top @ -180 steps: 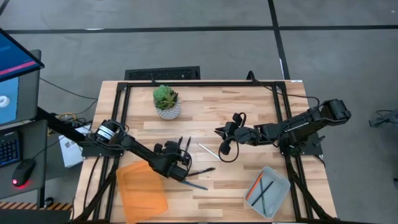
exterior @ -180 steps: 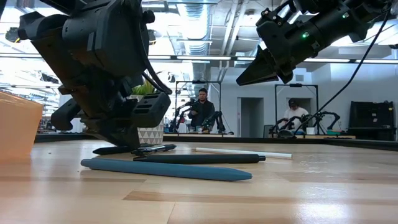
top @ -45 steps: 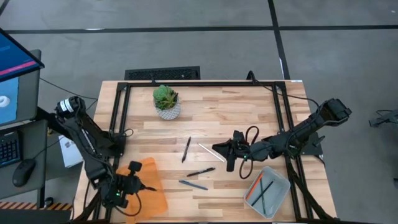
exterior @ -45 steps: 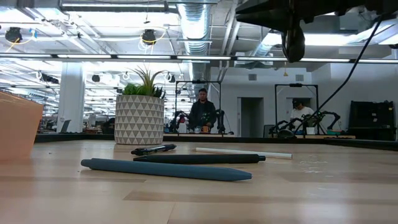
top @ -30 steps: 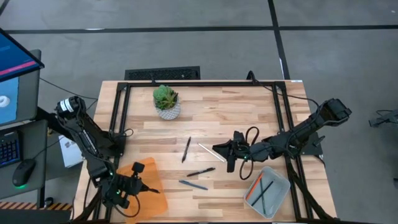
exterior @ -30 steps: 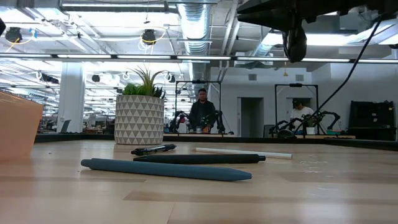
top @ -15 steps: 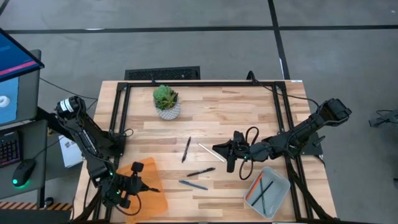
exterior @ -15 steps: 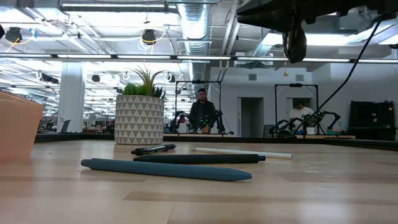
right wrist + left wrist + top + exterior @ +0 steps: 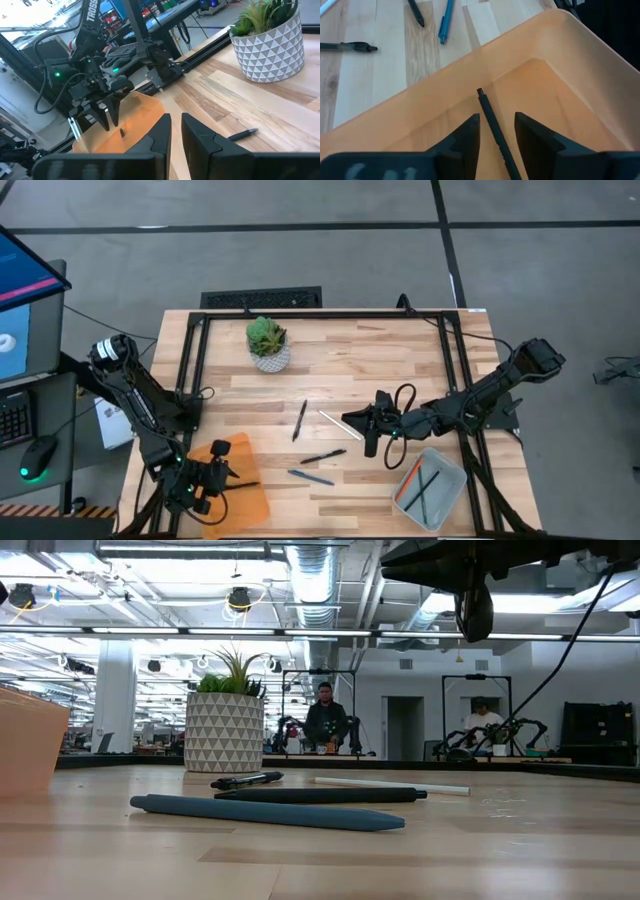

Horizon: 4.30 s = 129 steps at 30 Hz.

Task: Sort pens & pencils
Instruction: Put the black pen into the orange bin

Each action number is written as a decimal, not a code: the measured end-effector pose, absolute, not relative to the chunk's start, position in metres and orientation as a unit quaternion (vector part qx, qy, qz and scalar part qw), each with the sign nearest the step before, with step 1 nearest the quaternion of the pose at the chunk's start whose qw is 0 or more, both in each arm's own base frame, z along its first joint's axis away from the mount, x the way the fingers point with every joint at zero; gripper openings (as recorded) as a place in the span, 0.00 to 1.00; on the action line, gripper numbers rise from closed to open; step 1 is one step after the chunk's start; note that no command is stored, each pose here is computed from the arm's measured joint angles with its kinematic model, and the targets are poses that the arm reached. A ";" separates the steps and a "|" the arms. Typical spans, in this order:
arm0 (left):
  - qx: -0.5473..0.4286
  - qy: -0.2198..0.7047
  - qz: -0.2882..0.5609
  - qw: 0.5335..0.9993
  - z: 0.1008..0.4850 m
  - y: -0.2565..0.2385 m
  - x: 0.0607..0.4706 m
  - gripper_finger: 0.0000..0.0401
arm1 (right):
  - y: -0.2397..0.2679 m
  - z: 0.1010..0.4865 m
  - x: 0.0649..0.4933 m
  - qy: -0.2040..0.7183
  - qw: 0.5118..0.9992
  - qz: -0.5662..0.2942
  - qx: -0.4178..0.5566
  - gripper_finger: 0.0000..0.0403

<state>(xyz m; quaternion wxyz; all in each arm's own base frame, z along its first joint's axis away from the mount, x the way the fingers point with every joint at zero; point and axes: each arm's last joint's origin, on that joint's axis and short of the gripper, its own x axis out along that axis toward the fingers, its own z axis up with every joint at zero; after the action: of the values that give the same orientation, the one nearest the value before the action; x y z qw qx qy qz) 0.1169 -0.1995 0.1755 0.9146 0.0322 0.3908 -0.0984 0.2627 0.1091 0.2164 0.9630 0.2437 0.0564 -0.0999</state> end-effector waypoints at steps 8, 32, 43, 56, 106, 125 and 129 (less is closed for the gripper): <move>0.028 0.339 -0.037 0.940 0.178 -0.196 0.121 0.30 | 0.109 0.217 0.263 0.055 0.962 -0.100 0.248 0.17; -0.136 0.282 0.166 0.935 0.191 -0.100 0.228 0.30 | 0.104 0.183 0.282 0.071 0.960 -0.137 0.233 0.17; -0.184 0.262 0.222 0.921 0.167 -0.061 0.268 0.30 | 0.087 0.197 0.284 0.050 0.965 -0.156 0.204 0.17; -0.135 0.341 0.300 0.881 0.144 -0.048 0.316 0.30 | 0.074 0.202 0.284 0.057 0.971 -0.174 0.153 0.17; -0.192 0.377 0.409 0.809 0.102 -0.103 0.330 0.30 | 0.097 0.209 0.267 0.067 0.972 -0.185 0.131 0.17; -0.165 0.362 0.408 0.821 0.098 -0.118 0.323 0.30 | 0.099 0.209 0.266 0.068 0.972 -0.182 0.131 0.17; -0.162 0.360 0.405 0.825 0.097 -0.124 0.320 0.30 | 0.102 0.209 0.264 0.068 0.973 -0.176 0.131 0.17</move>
<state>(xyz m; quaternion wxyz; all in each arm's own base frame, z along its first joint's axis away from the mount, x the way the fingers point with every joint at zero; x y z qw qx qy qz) 0.3201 -0.1243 0.0968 0.8247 -0.1622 0.3596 0.4052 0.2644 0.1023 0.2086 0.9734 0.1307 0.0684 -0.1755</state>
